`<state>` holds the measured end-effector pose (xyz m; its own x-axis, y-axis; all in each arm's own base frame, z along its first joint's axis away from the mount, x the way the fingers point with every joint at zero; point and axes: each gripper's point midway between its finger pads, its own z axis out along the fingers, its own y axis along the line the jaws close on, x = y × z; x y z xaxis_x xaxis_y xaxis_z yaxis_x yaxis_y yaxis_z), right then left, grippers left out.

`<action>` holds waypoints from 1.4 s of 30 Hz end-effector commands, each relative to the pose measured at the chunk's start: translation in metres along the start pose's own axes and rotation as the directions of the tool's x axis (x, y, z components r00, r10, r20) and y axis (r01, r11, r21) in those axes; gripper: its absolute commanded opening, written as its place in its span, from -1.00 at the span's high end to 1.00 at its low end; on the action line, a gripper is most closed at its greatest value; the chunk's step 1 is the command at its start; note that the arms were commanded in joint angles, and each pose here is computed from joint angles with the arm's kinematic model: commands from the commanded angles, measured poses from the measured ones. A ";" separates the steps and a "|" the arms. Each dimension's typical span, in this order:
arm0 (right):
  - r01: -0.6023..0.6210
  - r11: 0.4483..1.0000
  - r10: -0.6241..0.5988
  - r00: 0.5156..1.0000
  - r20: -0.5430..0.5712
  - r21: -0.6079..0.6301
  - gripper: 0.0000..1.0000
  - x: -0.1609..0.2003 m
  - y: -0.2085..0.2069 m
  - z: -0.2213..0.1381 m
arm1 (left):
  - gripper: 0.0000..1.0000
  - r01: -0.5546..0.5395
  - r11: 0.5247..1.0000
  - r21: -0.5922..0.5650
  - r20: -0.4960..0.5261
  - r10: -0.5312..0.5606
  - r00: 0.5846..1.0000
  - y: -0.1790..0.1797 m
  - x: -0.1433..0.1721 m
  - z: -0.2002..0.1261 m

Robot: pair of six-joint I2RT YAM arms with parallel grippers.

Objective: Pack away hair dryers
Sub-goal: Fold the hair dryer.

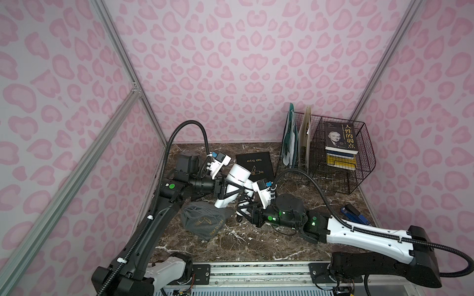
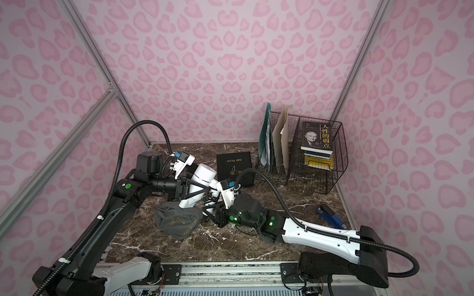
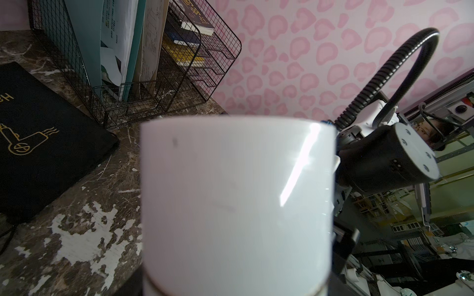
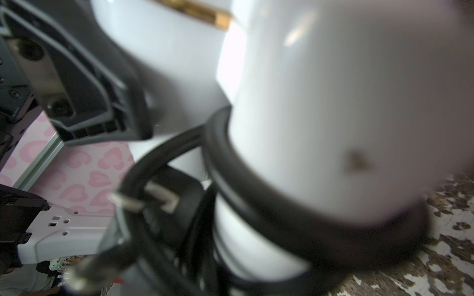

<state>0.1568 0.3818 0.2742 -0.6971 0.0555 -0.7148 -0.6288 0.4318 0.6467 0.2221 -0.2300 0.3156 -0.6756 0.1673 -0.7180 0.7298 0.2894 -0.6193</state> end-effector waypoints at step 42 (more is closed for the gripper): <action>0.125 0.952 0.016 0.890 0.456 -0.278 -0.15 -0.096 0.064 -0.060 | 0.96 0.080 0.965 0.251 -0.012 -0.080 0.997 -0.067 -0.052 -0.015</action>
<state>0.1560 0.3606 0.3717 -0.5237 0.3566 -0.7737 -0.7680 0.1953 0.6099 0.2125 -0.2442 0.3972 -0.7397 0.1436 -0.6575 0.6707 0.0776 -0.7376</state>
